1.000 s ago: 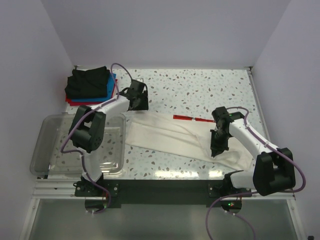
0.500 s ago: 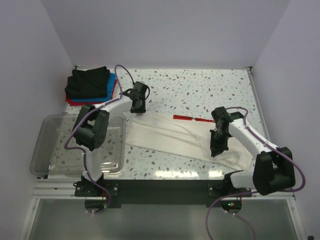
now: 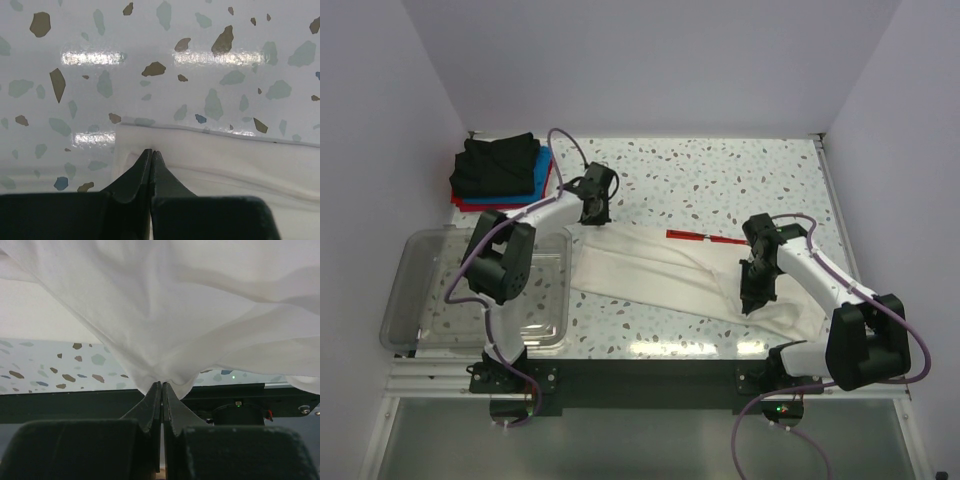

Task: Fold and stack the t-shirts
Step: Fold the tshirt

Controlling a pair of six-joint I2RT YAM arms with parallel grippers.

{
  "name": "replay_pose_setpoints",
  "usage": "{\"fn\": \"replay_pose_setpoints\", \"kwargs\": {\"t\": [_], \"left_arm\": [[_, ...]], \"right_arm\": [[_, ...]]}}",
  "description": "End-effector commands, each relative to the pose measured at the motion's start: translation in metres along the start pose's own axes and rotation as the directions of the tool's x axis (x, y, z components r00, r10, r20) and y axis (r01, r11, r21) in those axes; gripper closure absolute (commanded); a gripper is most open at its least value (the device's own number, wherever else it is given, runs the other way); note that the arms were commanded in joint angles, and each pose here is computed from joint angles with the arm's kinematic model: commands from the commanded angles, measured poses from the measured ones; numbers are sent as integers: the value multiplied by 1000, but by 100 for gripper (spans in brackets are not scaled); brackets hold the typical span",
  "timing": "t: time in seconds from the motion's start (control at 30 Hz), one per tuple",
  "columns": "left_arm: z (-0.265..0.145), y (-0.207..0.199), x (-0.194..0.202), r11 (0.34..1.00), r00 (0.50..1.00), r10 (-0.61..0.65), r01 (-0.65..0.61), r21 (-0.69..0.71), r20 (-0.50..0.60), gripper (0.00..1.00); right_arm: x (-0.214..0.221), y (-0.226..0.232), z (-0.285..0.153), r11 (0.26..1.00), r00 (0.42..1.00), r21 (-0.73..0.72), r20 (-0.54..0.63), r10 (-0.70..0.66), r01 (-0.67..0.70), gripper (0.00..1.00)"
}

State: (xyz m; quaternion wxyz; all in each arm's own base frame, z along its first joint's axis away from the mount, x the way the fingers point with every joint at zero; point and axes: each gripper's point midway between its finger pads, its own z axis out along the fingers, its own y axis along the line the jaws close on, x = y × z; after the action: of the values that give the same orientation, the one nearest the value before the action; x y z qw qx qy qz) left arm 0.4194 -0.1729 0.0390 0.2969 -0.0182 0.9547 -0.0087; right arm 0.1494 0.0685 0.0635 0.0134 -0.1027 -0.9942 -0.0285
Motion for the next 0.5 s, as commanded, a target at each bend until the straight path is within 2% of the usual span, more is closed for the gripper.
{"fn": "replay_pose_setpoints", "kwargs": {"t": [0.0, 0.33, 0.43, 0.47], "left_arm": [[-33, -4, -25, 999, 995, -25, 21, 43, 93, 100], [-49, -4, -12, 996, 993, -10, -1, 93, 114, 100], [-38, -5, -19, 999, 996, -5, 0, 53, 92, 78], [-29, -2, -12, 1000, 998, 1, -3, 25, 58, 67]], "right_arm": [[3, 0, -1, 1000, 1000, 9, -15, 9, -9, 100], [8, -2, 1, 1000, 999, 11, -33, 1, 0, 100], [8, -1, 2, 1000, 999, 8, -37, -7, 7, 100], [7, 0, 2, 1000, 999, 6, -36, -4, 4, 100]]}}
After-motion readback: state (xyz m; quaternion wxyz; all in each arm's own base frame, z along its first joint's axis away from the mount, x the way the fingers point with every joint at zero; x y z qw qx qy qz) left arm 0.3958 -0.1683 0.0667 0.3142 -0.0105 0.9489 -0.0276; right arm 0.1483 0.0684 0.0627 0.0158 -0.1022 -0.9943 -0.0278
